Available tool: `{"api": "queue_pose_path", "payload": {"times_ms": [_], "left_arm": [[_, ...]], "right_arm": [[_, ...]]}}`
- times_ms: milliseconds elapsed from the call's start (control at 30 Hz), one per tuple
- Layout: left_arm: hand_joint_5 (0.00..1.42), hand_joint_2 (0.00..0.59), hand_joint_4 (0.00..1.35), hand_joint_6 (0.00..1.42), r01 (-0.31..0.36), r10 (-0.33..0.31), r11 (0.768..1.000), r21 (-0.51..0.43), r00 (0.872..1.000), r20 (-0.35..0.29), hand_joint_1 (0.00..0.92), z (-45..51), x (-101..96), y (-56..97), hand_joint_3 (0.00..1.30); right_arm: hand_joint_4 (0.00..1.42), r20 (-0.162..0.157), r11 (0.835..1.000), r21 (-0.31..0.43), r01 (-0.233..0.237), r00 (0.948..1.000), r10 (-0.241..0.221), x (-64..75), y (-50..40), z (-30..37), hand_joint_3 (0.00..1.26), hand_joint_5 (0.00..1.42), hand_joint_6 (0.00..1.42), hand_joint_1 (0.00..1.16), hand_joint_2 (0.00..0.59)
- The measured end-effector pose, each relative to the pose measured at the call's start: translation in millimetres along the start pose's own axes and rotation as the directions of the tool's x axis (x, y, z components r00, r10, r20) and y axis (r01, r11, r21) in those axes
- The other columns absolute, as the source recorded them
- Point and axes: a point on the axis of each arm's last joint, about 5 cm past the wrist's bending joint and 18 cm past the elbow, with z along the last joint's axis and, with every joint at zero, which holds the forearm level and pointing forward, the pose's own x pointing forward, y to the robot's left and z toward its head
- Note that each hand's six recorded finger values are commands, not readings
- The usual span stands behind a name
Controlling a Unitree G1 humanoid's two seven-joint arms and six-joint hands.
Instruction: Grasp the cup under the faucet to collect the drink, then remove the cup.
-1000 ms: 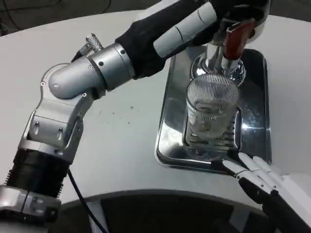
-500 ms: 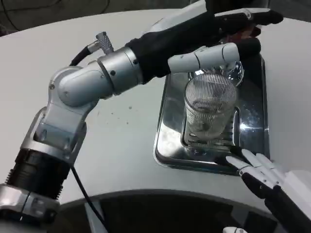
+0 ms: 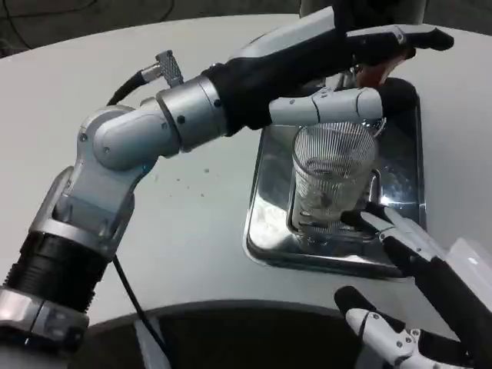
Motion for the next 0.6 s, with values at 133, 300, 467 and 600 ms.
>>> {"api": "queue_pose_path", "payload": {"times_ms": [133, 300, 467, 600], "left_arm": [[0.08, 0.114, 0.04, 0.08, 0.011, -0.010, 1.000, 0.021, 1.000, -0.002, 0.000, 0.2, -0.4, 1.3, 0.15], [0.06, 0.112, 0.04, 0.07, 0.023, -0.023, 0.999, 0.037, 1.000, -0.003, 0.000, 0.3, 0.2, 0.6, 0.15], [0.06, 0.112, 0.04, 0.06, 0.035, -0.035, 0.997, 0.070, 0.999, -0.007, 0.000, 1.5, 1.7, -1.2, 0.15], [0.06, 0.111, 0.04, 0.06, 0.037, -0.037, 0.996, 0.077, 0.999, -0.007, 0.000, 1.6, 2.0, -1.7, 0.15]], "right_arm": [[0.00, -0.014, 1.000, 0.021, 0.000, 0.9999, 0.000, 1.5, 0.6, -0.2, 0.10, 0.00, 0.00, 0.30, 0.415], [0.00, -0.030, 0.999, 0.050, 0.021, 0.9994, -0.020, 2.1, 1.7, -0.5, 0.05, 0.00, 0.00, 0.30, 0.415], [0.00, -0.042, 0.990, 0.120, 0.074, 0.9967, -0.069, 2.3, 4.1, -1.0, 0.00, 0.00, 0.00, 0.39, 0.363], [0.00, -0.040, 0.981, 0.156, 0.116, 0.9930, -0.112, 2.9, 5.7, -0.6, 0.00, 0.00, 0.00, 0.43, 0.341]]}}
